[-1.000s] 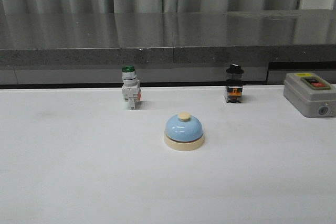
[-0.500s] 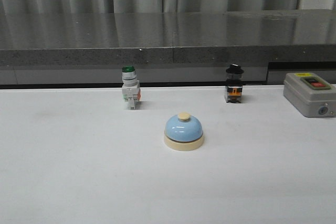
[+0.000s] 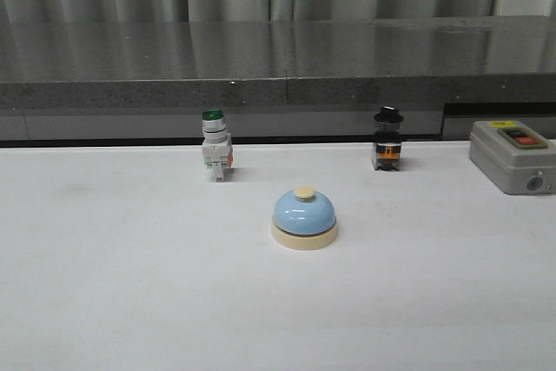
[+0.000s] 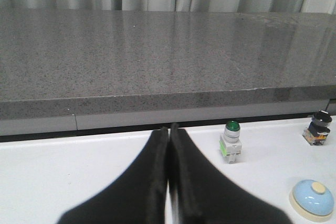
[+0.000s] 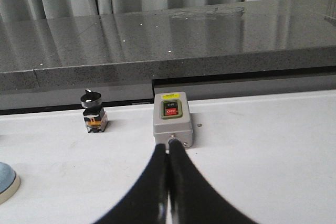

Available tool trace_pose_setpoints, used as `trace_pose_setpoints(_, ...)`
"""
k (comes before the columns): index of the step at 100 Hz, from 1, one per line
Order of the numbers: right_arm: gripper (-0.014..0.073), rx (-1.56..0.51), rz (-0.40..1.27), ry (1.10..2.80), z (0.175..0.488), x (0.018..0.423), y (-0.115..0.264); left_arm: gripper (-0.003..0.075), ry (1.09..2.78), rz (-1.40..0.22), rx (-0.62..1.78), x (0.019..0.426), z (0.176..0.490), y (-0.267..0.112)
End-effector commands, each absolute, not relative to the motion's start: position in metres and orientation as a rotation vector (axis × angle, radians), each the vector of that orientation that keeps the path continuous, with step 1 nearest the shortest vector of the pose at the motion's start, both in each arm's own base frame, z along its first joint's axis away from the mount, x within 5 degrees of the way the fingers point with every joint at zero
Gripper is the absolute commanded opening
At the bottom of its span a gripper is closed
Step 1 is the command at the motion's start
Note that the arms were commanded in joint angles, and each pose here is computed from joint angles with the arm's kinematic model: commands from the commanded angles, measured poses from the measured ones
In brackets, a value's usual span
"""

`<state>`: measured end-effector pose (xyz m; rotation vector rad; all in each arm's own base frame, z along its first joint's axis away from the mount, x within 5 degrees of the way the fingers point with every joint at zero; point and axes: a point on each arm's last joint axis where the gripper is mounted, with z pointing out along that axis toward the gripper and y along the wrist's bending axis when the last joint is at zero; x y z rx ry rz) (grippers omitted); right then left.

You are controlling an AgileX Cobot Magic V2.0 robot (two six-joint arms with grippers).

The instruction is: Place and press bell with both arms

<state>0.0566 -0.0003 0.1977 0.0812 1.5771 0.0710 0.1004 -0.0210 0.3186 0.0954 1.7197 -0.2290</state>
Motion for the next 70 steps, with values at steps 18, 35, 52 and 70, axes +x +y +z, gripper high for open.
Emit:
trace_pose_setpoints(18,-0.0060,0.073,0.058,1.464,0.211,0.055,-0.001,-0.0020,1.568,-0.169,0.102,0.081,0.319,-0.014)
trace_pose_setpoints(35,-0.0060,0.073,0.058,1.464,0.211,0.055,-0.001,-0.0020,1.551,-0.136,0.068,0.065,0.287,-0.008)
trace_pose_setpoints(52,-0.0060,0.073,0.058,1.464,0.211,0.055,-0.001,-0.0020,1.489,-0.110,0.036,0.054,0.251,-0.005)
trace_pose_setpoints(70,-0.0060,0.073,0.058,1.464,0.211,0.055,-0.001,-0.0020,1.460,-0.090,0.037,0.050,0.227,-0.004)
